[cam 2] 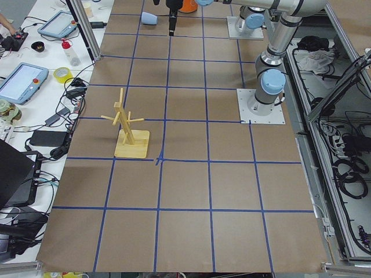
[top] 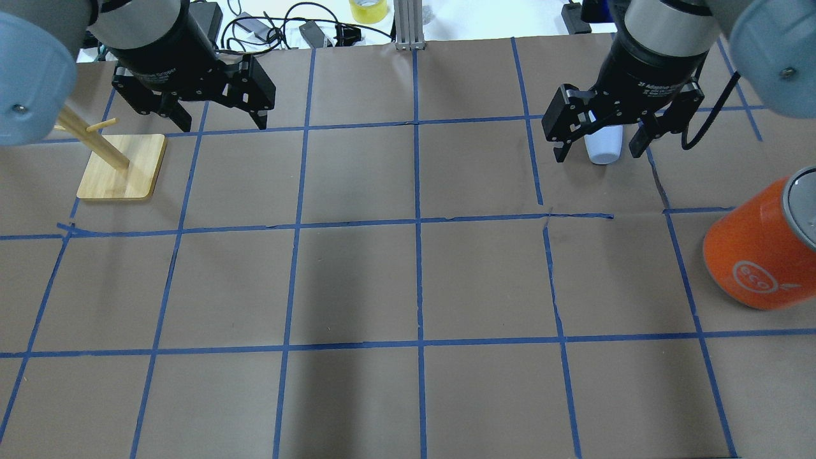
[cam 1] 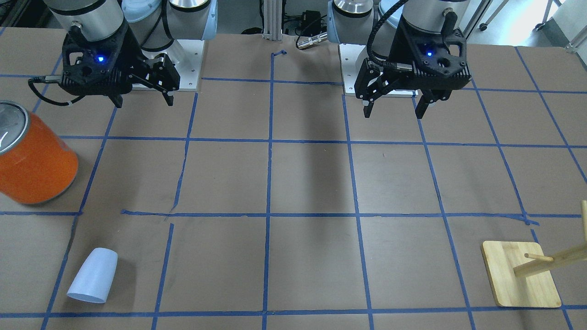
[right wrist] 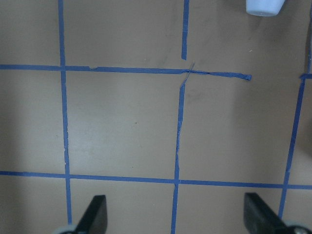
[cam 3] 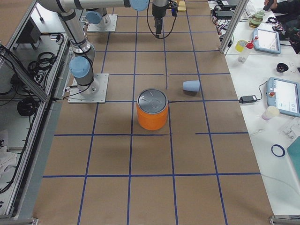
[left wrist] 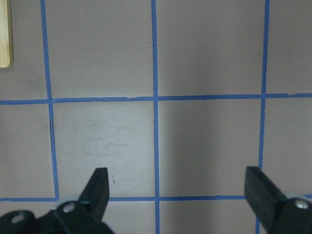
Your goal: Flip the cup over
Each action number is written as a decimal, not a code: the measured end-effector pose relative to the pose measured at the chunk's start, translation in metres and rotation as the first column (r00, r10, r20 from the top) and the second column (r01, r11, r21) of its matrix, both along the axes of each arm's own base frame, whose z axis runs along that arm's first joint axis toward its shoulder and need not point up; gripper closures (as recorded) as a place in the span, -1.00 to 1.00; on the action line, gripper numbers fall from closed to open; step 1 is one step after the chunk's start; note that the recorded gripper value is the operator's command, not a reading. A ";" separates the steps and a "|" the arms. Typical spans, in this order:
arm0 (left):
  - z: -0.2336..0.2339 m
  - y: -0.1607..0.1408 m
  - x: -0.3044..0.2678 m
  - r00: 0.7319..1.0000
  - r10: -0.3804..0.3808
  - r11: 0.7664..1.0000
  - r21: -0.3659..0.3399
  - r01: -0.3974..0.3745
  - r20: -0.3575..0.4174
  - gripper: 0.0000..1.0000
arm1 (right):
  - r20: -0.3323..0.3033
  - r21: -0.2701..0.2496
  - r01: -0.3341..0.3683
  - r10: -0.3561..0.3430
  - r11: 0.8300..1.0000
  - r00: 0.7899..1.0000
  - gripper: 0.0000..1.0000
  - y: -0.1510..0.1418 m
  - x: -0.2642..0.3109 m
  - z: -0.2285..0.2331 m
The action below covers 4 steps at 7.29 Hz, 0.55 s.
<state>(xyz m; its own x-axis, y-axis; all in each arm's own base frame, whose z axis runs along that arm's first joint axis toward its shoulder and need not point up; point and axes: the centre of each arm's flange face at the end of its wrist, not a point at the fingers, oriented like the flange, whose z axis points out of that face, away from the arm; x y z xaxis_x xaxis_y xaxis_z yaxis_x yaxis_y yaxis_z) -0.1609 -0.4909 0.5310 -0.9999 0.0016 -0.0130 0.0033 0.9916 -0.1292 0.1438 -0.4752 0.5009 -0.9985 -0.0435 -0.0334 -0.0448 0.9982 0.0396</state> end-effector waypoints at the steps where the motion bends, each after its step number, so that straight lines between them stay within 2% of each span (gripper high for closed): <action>1: 0.000 0.000 0.000 1.000 0.000 1.000 0.000 0.000 0.000 -1.00 | -0.001 -0.001 0.001 -0.001 1.000 1.000 -1.00 0.000 0.000 0.000; 4: 0.000 0.000 0.000 1.000 0.000 1.000 0.001 0.000 0.000 -1.00 | -0.002 -0.004 0.006 -0.006 1.000 1.000 -1.00 -0.001 0.000 0.000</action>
<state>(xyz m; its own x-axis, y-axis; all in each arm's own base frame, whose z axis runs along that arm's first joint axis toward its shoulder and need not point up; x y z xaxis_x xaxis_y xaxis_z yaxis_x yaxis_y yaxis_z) -0.1609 -0.4909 0.5307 -0.9999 0.0016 -0.0134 0.0033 0.9917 -0.1286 0.1434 -0.4760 0.5010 -0.9988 -0.0374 -0.0317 -0.0385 0.9986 0.0354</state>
